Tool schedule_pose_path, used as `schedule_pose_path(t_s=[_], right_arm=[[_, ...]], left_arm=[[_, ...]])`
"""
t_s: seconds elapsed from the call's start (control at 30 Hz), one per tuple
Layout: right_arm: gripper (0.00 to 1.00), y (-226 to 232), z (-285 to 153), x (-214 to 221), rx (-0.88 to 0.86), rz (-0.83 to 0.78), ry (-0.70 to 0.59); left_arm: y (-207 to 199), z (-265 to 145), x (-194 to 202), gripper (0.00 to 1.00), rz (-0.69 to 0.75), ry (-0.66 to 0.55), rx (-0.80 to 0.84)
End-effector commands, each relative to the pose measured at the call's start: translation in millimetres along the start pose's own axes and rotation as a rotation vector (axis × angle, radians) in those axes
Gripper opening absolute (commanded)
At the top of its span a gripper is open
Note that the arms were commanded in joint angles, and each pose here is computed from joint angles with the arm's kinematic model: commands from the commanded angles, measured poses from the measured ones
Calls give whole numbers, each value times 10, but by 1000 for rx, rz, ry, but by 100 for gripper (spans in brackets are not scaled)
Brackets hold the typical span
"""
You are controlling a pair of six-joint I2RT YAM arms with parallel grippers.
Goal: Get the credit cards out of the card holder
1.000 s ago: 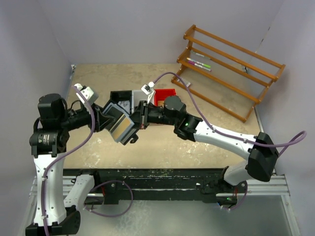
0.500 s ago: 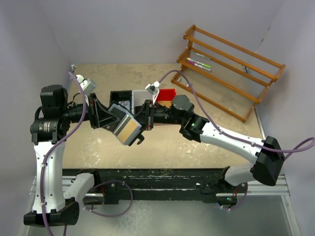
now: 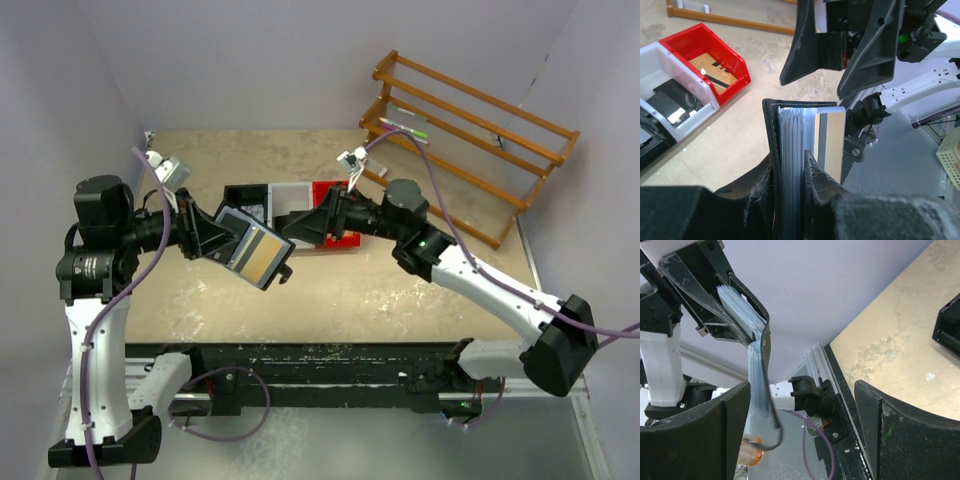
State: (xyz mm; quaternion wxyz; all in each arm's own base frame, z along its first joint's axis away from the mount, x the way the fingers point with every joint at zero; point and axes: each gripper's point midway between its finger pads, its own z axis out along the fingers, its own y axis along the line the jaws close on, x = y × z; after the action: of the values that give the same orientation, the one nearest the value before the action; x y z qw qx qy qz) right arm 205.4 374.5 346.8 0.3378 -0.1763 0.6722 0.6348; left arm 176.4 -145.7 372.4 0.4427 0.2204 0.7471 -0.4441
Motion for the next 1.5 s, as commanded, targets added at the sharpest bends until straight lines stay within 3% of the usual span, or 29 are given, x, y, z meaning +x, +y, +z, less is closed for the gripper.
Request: schedule_pose_path(t_s=[0.0,0.27,0.47,0.53,0.63,0.77,0.83,0.9,0.97,1.23,1.47], right_arm=[[87,172,-172,-161,-37,-55,-45],[95,447,21,-143,-220,-47,-18],[92,590,179,56,-294,-43,44],[86,619,230,114,-313,-34,63],[70,596,288,180,-330,-10,83],[35,614,283,198,-351,-6,91],[19,629,242,237,-355,-19,113],[8,666,181,271,-365,-27,130],[0,678,130,258,-354,-46,133],[0,713,-48,199,-332,-156,179],[0,655,-120,180,-313,-181,202]], left_arm=[[-40,-45,-143,7,94,-48,-26],[-52,6,-107,9,19,-47,21],[-11,30,-70,10,-8,-47,21],[8,36,-58,10,-12,-47,17],[23,48,-34,10,-28,-46,18],[22,62,6,16,-59,-45,29],[6,68,34,29,-80,-41,46],[-20,78,68,51,-110,-29,74],[-40,94,111,60,-147,-11,110],[-129,123,263,61,-287,57,271],[-292,54,241,57,-283,73,364]])
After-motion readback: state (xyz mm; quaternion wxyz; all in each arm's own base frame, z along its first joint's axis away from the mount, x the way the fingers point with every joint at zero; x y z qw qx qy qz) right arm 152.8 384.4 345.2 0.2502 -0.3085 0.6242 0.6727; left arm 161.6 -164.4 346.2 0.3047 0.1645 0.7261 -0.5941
